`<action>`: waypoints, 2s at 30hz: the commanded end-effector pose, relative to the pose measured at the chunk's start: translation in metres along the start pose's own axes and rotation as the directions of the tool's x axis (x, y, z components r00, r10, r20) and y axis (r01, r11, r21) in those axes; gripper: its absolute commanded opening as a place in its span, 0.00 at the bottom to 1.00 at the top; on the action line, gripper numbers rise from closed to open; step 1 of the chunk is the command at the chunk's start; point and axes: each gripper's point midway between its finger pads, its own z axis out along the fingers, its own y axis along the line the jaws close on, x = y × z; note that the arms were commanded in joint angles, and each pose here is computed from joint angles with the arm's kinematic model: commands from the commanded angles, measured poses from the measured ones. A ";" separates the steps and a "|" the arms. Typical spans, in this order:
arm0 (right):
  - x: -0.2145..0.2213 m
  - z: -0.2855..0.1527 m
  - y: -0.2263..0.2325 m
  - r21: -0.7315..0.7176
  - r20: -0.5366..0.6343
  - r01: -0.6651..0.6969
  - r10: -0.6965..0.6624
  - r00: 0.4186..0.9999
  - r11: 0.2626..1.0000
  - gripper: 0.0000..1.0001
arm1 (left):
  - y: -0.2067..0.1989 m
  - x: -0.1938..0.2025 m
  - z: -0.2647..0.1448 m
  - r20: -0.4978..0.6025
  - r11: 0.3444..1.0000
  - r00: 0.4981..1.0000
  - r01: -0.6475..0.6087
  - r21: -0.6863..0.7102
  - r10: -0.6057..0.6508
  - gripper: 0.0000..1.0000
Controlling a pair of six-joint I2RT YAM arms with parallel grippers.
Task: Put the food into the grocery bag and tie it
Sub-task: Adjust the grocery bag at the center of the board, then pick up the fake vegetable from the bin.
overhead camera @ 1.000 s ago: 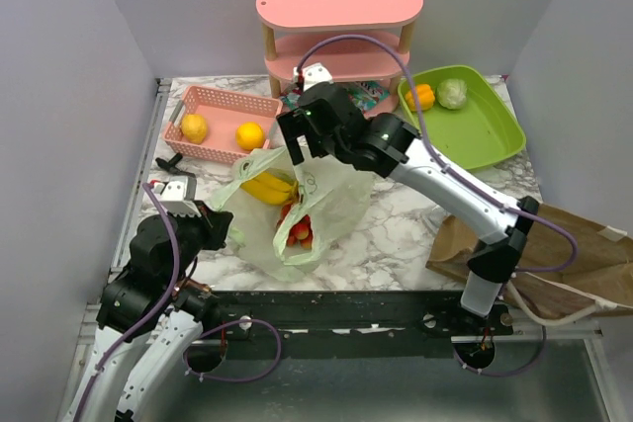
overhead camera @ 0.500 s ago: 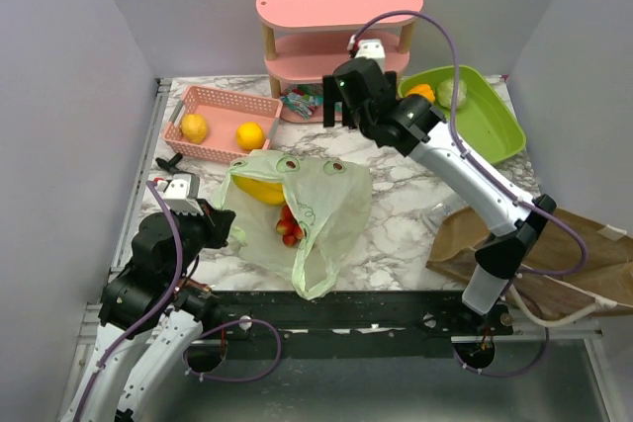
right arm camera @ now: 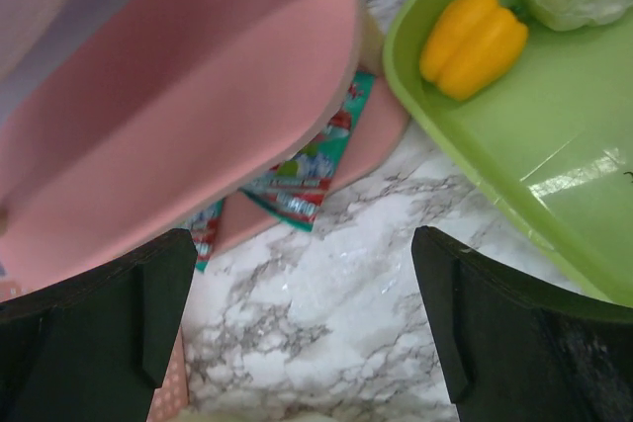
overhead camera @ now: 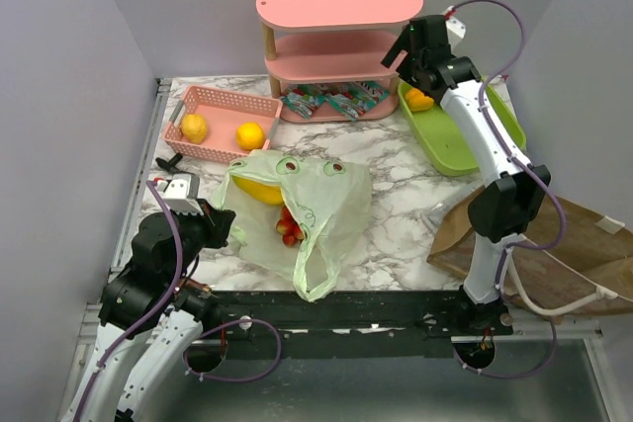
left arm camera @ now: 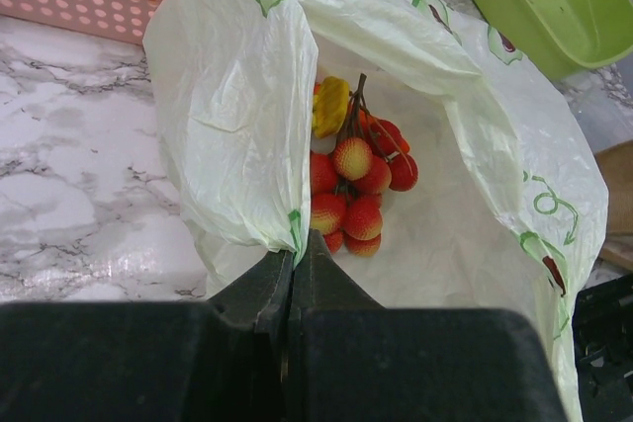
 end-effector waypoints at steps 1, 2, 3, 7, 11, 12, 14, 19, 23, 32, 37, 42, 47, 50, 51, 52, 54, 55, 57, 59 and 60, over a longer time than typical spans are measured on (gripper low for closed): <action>-0.005 0.039 -0.029 0.045 -0.021 -0.197 0.198 0.980 0.979 1.00 | -0.002 -0.001 0.001 0.009 1.000 1.000 -0.012 0.018 0.011 0.00; -0.007 0.046 -0.041 0.071 -0.020 -0.226 0.228 0.973 0.972 1.00 | -0.002 0.000 0.001 0.008 1.000 1.000 -0.012 0.017 0.012 0.00; -0.006 0.053 -0.052 0.092 -0.022 -0.246 0.249 0.968 0.965 1.00 | -0.002 -0.001 0.001 0.008 1.000 1.000 -0.013 0.018 0.012 0.00; 0.000 0.076 -0.087 0.155 -0.032 -0.295 0.304 0.952 0.943 1.00 | -0.002 -0.001 0.001 0.008 1.000 1.000 -0.012 0.020 0.012 0.00; 0.010 0.094 -0.110 0.203 -0.047 -0.303 0.319 0.947 0.931 1.00 | -0.002 -0.001 0.002 0.007 1.000 1.000 -0.012 0.017 0.012 0.00; 0.013 0.099 -0.114 0.211 -0.053 -0.305 0.322 0.945 0.929 1.00 | -0.002 -0.001 0.002 0.007 1.000 1.000 -0.012 0.016 0.012 0.00; 0.018 0.108 -0.122 0.216 -0.067 -0.320 0.341 0.938 0.922 1.00 | -0.001 -0.001 0.002 0.009 1.000 1.000 -0.012 0.014 0.012 0.00; 0.026 0.130 -0.140 0.232 -0.075 -0.365 0.391 0.917 0.901 1.00 | 0.001 -0.002 0.003 0.014 1.000 1.000 -0.010 0.006 0.010 0.00; 0.026 0.144 -0.141 0.223 -0.063 -0.399 0.421 0.905 0.890 0.95 | 0.003 -0.002 0.003 0.016 1.000 1.000 -0.007 -0.004 0.007 0.00; 0.054 0.165 -0.129 0.200 -0.057 -0.539 0.559 0.827 0.818 0.92 | 0.007 -0.002 0.007 0.006 1.000 1.000 -0.001 -0.026 0.001 0.00; 0.069 0.182 -0.136 0.242 -0.002 -0.553 0.571 0.821 0.797 0.93 | 0.008 -0.001 0.008 0.000 0.999 1.000 0.000 -0.032 0.000 0.00; 0.064 0.197 -0.152 0.283 0.084 -0.551 0.552 0.830 0.785 0.95 | 0.008 0.000 0.009 -0.009 0.999 1.000 0.000 -0.036 0.000 0.00; 0.062 0.204 -0.168 0.312 0.119 -0.557 0.550 0.826 0.769 0.98 | 0.009 0.000 0.009 -0.008 0.999 1.000 0.001 -0.038 -0.001 0.00; 0.062 0.208 -0.172 0.314 0.134 -0.571 0.560 0.817 0.758 1.00 | 0.009 0.000 0.009 -0.012 0.999 1.000 0.001 -0.039 -0.001 0.00; 0.061 0.210 -0.173 0.306 0.140 -0.580 0.567 0.812 0.755 1.00 | 0.009 0.000 0.009 -0.012 0.999 1.000 0.001 -0.039 -0.001 0.00; 0.062 0.211 -0.174 0.299 0.143 -0.588 0.574 0.807 0.752 1.00 | 0.009 0.000 0.009 -0.012 0.999 1.000 0.001 -0.040 -0.001 0.00; 0.063 0.215 -0.176 0.293 0.150 -0.598 0.581 0.800 0.746 1.00 | 0.009 0.001 0.009 -0.012 0.999 1.000 0.001 -0.039 -0.001 0.00; 0.064 0.217 -0.176 0.295 0.153 -0.598 0.581 0.799 0.745 1.00 | 0.009 0.001 0.010 -0.012 0.999 1.000 0.001 -0.040 -0.001 0.00; 0.065 0.221 -0.178 0.300 0.159 -0.604 0.585 0.795 0.739 1.00 | 0.009 0.001 0.010 -0.013 0.999 1.000 0.001 -0.042 -0.002 0.00; 0.067 0.226 -0.181 0.311 0.166 -0.602 0.582 0.796 0.735 0.99 | 0.009 0.001 0.010 -0.015 0.999 1.000 0.001 -0.043 -0.001 0.00; 0.069 0.227 -0.183 0.320 0.167 -0.603 0.583 0.795 0.731 0.98 | 0.009 0.001 0.010 -0.015 0.999 1.000 0.000 -0.041 -0.001 0.00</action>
